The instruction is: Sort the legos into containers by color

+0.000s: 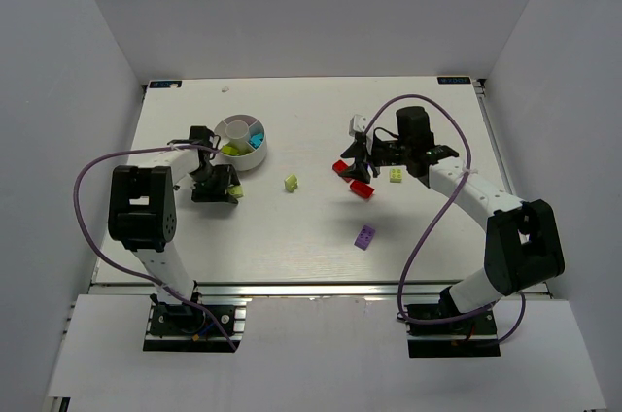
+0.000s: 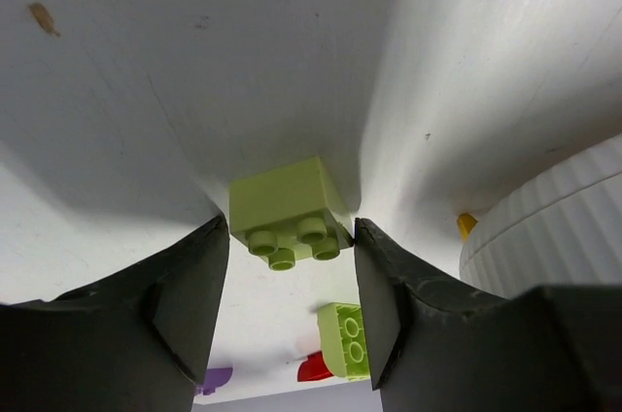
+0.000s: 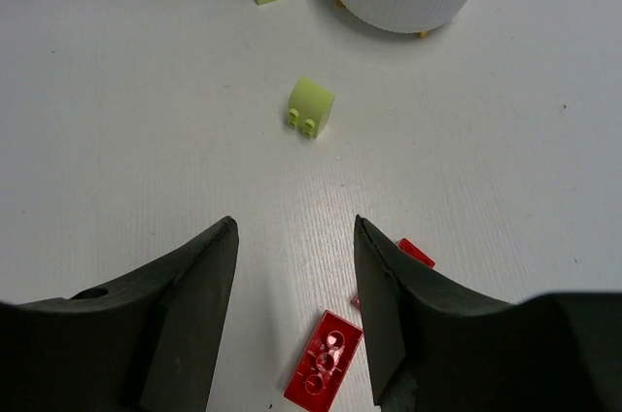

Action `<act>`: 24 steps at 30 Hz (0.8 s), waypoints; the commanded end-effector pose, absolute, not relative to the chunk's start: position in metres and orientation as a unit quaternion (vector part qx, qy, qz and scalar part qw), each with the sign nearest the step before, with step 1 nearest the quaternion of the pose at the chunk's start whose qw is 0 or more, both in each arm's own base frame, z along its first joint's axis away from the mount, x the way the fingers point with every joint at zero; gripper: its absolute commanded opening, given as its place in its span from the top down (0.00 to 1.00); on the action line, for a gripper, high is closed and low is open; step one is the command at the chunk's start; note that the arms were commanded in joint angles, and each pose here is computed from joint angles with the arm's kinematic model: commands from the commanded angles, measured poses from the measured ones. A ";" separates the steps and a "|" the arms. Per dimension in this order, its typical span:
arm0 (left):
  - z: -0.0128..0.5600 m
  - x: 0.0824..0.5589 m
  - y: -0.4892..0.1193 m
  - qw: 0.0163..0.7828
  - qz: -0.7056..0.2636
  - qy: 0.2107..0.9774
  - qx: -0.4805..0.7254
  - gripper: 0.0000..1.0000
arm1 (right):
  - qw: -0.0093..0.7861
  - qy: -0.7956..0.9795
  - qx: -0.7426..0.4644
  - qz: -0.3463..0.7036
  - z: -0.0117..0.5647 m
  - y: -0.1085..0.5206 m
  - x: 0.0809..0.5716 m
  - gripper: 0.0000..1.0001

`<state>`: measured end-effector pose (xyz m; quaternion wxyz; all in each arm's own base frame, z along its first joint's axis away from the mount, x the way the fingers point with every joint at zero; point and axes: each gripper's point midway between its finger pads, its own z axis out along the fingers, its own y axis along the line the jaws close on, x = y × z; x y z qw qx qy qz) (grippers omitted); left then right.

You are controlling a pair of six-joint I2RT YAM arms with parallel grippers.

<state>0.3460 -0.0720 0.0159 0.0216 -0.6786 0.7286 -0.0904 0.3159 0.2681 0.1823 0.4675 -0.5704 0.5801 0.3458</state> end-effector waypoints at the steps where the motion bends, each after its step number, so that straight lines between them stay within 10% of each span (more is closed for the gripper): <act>1: 0.015 0.342 -0.062 0.038 -0.063 0.737 -0.672 0.36 | 0.489 0.560 -0.571 0.348 0.200 0.268 0.315 0.44; 24: 0.003 0.338 -0.026 0.068 0.010 0.751 -0.657 0.31 | 0.492 0.558 -0.572 0.346 0.202 0.266 0.313 0.44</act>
